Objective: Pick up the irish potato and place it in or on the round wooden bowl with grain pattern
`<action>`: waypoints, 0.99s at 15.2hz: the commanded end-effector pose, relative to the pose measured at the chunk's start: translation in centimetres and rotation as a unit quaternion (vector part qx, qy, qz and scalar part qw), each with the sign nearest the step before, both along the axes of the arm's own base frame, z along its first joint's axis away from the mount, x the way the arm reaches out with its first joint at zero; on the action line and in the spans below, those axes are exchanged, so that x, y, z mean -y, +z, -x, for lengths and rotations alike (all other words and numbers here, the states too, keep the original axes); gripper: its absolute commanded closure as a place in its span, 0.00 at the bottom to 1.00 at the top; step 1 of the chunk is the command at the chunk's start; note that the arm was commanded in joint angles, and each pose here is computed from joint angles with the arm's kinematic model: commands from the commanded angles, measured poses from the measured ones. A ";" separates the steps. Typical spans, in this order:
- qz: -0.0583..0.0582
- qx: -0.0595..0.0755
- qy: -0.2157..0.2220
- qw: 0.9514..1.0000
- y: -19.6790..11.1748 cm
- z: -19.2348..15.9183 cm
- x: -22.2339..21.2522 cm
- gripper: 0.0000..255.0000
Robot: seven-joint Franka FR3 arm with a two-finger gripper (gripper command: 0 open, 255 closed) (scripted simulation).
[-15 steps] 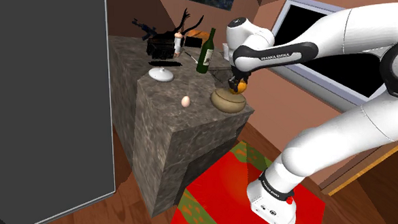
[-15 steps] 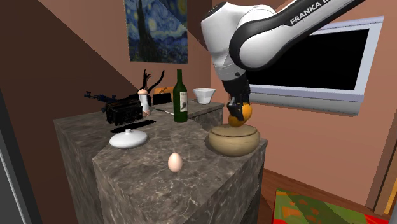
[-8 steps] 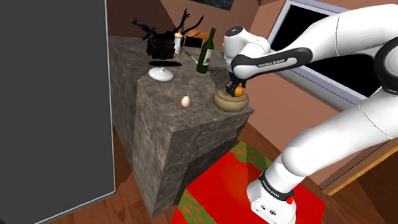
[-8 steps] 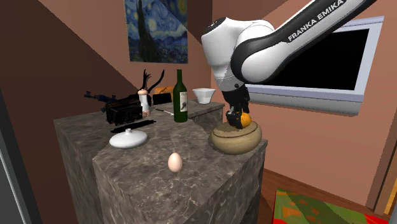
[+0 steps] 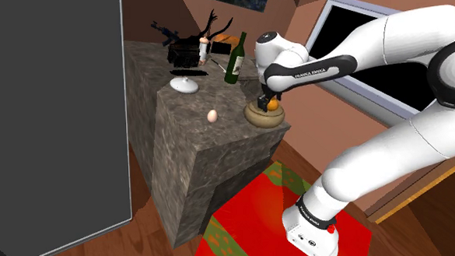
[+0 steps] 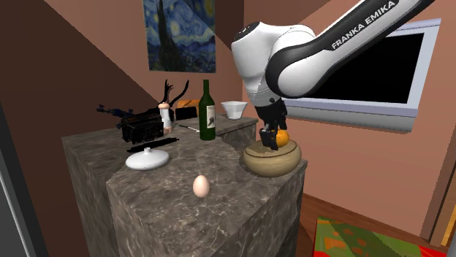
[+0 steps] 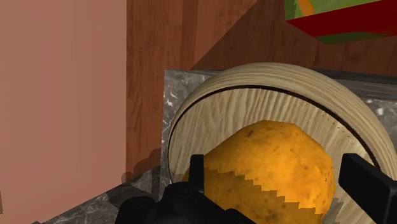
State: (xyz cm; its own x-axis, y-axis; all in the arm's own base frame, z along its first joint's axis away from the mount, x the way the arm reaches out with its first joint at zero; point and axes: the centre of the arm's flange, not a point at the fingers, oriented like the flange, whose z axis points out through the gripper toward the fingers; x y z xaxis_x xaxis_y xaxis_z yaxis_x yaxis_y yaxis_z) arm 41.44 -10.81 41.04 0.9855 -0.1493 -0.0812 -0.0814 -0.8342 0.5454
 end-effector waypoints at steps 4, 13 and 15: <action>-0.001 -0.002 0.001 1.000 -0.2 0.0 -0.1 0.00; -0.001 -0.002 0.001 1.000 4.0 -0.8 -2.8 0.00; -0.001 -0.002 0.001 1.000 4.0 -0.8 -2.8 0.00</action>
State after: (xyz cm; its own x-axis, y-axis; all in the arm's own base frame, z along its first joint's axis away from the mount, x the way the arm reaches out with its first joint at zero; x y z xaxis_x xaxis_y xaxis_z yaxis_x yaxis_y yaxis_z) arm 42.22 -8.06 45.01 0.9852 -0.1480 -0.0865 -0.0779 -0.8359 0.5434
